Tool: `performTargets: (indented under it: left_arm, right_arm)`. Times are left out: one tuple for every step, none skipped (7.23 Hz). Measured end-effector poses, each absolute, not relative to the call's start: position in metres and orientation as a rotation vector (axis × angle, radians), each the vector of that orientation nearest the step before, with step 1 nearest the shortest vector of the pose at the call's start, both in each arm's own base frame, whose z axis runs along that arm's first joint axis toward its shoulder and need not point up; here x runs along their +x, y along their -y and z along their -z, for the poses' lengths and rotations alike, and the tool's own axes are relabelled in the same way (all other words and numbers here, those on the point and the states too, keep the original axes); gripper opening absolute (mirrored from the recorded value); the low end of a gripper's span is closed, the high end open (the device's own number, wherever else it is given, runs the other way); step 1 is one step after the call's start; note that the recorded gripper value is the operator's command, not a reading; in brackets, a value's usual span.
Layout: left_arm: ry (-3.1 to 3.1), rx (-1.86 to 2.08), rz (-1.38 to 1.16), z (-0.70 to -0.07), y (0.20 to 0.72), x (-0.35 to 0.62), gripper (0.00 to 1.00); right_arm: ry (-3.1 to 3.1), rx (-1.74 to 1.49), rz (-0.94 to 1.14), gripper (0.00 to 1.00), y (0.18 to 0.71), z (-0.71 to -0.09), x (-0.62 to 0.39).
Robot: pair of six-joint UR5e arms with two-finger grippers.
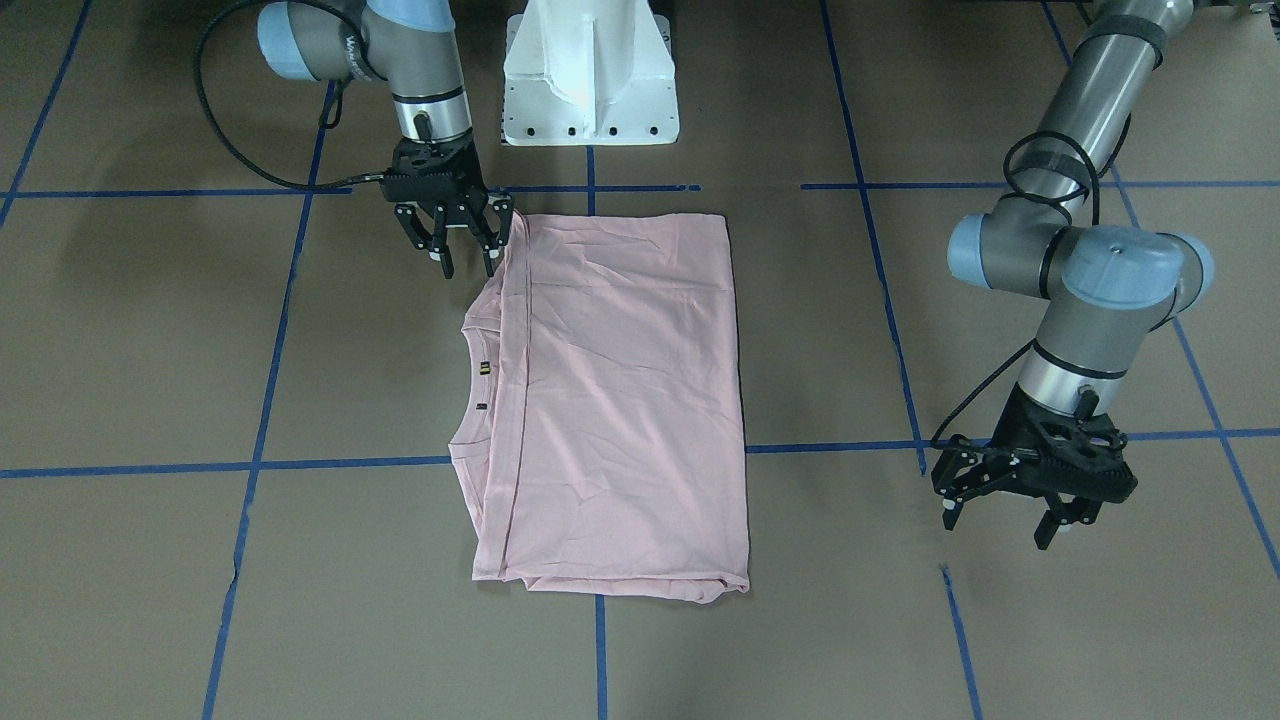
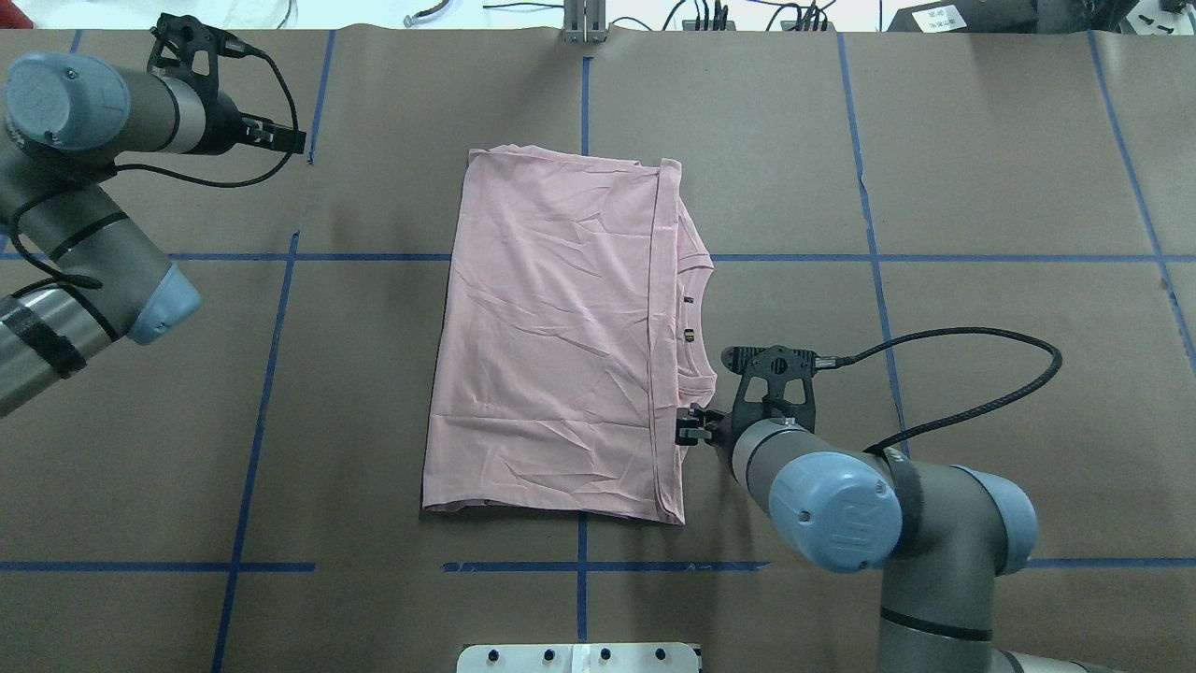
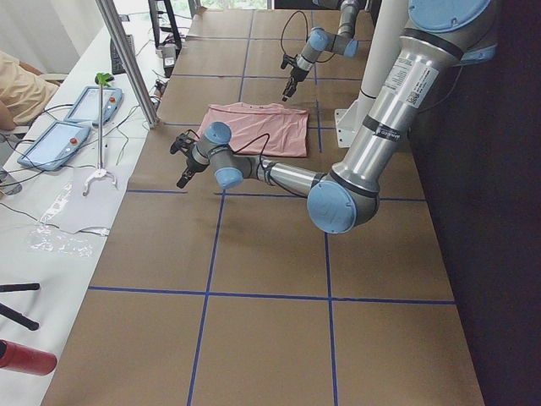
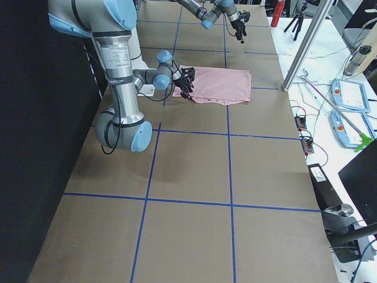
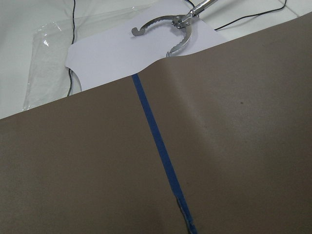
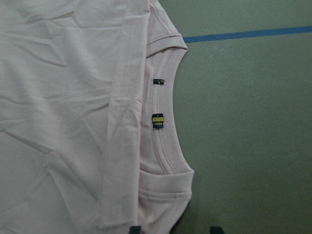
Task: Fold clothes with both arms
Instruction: 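Bring the left gripper down to the shirt's nearest corner beside the right gripper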
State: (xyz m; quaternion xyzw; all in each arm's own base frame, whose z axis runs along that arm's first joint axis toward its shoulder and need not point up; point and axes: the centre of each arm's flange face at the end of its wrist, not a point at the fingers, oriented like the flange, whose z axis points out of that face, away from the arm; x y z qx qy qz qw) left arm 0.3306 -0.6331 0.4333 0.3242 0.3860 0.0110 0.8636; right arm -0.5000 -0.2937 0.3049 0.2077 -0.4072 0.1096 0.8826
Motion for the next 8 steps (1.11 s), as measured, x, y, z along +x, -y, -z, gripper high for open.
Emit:
performTargets:
  left_arm:
    - [-0.888, 0.638, 0.005, -0.422, 0.595, 0.347, 1.00]
    - [-0.969, 0.585, 0.036, -0.409, 0.548, 0.368, 1.00]
    - [-1.037, 0.530, 0.068, -0.396, 0.494, 0.390, 1.00]
    - [-1.083, 0.471, 0.103, -0.381, 0.440, 0.413, 1.00]
    - [-1.102, 0.397, 0.147, -0.361, 0.388, 0.436, 1.00]
    - [-1.096, 0.317, 0.186, -0.338, 0.340, 0.455, 0.92]
    - [-1.076, 0.243, 0.216, -0.320, 0.299, 0.469, 0.72]
    - [-1.055, 0.192, 0.242, -0.312, 0.268, 0.481, 0.64]
  right_arm:
    - [0.875, 0.430, -0.222, 1.00, 0.288, -0.307, -0.479]
    - [0.917, 0.433, -0.225, 1.00, 0.283, -0.311, -0.464]
    - [0.963, 0.437, -0.231, 1.00, 0.280, -0.316, -0.454]
    - [0.992, 0.441, -0.238, 1.00, 0.278, -0.320, -0.448]
    - [1.003, 0.442, -0.242, 1.00, 0.277, -0.322, -0.446]
    - [1.006, 0.443, -0.243, 1.00, 0.277, -0.323, -0.445]
    - [1.008, 0.443, -0.246, 1.00, 0.277, -0.323, -0.445]
    - [1.008, 0.442, -0.248, 1.00, 0.277, -0.323, -0.445]
